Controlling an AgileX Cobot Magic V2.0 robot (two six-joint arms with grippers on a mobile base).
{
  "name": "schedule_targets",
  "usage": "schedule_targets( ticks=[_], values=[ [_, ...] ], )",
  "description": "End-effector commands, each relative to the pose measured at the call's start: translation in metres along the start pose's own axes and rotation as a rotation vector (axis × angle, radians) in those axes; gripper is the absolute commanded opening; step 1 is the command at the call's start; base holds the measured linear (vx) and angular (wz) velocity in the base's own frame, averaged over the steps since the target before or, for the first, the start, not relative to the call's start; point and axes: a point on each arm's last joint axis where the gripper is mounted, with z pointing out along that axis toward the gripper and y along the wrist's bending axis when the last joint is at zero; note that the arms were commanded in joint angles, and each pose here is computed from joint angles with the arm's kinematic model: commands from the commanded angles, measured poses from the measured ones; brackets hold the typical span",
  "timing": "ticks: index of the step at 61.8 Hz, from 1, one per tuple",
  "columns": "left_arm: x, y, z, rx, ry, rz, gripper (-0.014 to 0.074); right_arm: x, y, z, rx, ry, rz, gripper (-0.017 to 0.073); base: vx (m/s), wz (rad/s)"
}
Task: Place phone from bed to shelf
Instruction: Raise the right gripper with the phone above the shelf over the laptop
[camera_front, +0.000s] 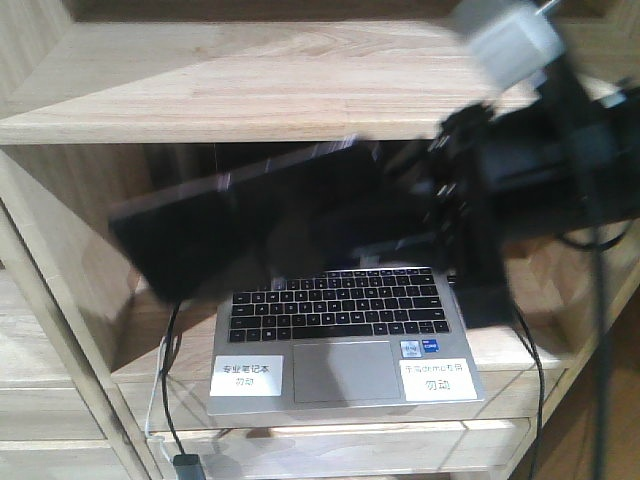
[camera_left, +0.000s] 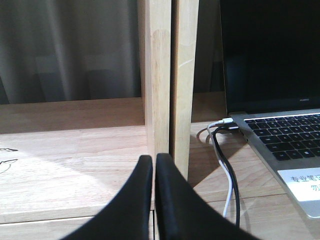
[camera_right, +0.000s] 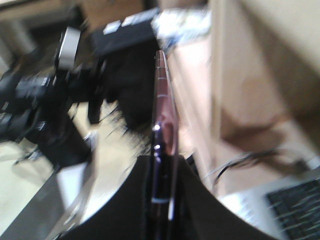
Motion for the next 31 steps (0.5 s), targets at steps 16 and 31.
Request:
schedule_targets(
  ticks=[16, 31],
  values=[
    [-0.006, 0.001, 0.000, -0.009, -0.074, -0.013, 0.0001, -0.067, 0.025, -0.042, 0.131, -0.272, -0.089, -0.0001, 0.00, 0.00],
    [-0.006, 0.001, 0.000, -0.009, -0.074, -0.013, 0.0001, -0.092, 0.018, -0.057, 0.287, -0.370, -0.111, -0.0001, 0.00, 0.00]
  ],
)
